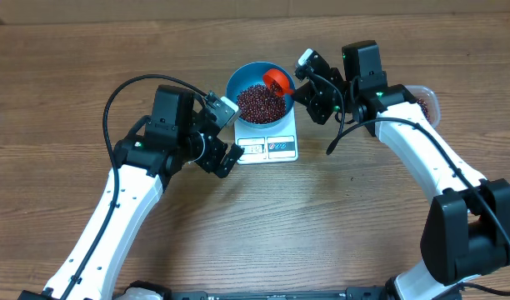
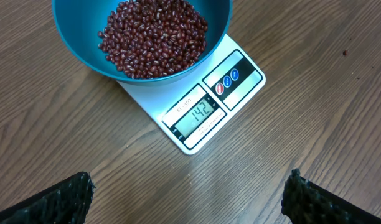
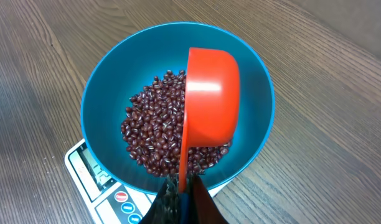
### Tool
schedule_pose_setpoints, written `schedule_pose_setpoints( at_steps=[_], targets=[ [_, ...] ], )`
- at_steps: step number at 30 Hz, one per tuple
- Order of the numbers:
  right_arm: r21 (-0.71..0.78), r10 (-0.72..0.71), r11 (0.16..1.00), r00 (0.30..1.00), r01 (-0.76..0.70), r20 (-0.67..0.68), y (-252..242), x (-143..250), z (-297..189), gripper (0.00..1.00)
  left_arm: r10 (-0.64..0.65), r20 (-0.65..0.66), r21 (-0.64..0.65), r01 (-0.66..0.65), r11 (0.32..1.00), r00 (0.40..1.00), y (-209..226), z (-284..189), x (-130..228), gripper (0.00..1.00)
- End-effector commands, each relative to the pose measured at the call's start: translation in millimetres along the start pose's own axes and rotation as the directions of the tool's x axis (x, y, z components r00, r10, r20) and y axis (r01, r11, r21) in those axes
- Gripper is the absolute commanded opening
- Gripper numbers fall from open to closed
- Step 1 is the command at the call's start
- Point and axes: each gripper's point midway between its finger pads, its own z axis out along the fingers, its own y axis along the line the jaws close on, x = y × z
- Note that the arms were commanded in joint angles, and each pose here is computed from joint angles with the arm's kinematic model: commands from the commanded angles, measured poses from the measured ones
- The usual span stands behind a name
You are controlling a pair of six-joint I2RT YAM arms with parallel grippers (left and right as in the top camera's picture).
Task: Scoop item into bowl and weigh 150g on scale
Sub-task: 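Tip the red scoop slowly over the teal bowl, pouring beans gradually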
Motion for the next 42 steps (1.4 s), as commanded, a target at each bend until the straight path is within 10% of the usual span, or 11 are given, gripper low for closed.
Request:
schedule_pose_setpoints(
  at_steps=[1, 42],
  targets=[
    [0.014, -0.020, 1.000, 0.999, 0.020, 0.025, -4.4, -12.4, -3.8, 0.04, 0.029, 0.018, 0.017, -0.029, 0.999, 0.999, -6.0, -3.6, -3.4, 1.00],
    [0.144, -0.174, 0.974, 0.985, 0.175, -0.020, -28.7, -11.9, -5.8, 0.04, 0.029, 0.018, 0.017, -0.029, 0.999, 0.999, -6.0, -3.6, -3.4, 1.00]
  ],
)
